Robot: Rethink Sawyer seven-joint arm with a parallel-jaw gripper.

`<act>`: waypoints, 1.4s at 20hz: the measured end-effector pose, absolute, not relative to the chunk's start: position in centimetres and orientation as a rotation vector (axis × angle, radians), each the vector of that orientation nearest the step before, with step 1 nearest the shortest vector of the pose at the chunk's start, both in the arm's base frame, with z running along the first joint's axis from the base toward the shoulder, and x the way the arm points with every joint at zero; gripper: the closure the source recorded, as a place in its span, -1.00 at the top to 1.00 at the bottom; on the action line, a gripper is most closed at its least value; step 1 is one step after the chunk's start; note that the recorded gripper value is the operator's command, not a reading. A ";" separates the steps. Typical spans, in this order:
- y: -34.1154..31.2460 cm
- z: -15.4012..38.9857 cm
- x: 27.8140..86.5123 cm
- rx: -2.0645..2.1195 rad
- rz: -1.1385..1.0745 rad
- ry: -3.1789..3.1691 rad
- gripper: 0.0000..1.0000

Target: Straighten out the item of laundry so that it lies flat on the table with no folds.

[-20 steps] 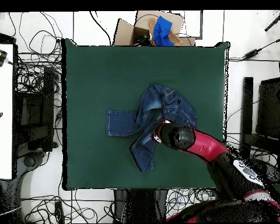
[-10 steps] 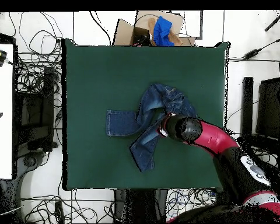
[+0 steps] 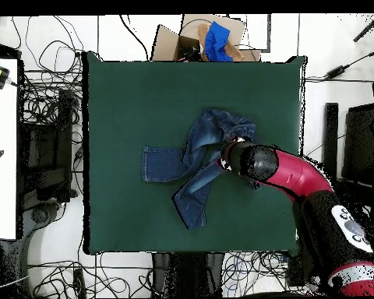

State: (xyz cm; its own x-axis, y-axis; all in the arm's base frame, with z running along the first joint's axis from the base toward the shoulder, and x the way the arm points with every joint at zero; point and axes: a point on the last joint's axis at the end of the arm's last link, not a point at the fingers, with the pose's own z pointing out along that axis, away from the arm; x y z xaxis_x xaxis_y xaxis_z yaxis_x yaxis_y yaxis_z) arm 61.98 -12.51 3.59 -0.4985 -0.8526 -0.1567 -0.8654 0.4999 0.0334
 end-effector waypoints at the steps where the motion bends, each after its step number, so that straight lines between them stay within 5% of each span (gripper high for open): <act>1: -12.8 3.9 62.2 -1.502 0.150 2.614 1.00; 28: -14.5 4.3 62.7 -1.470 0.121 2.622 1.00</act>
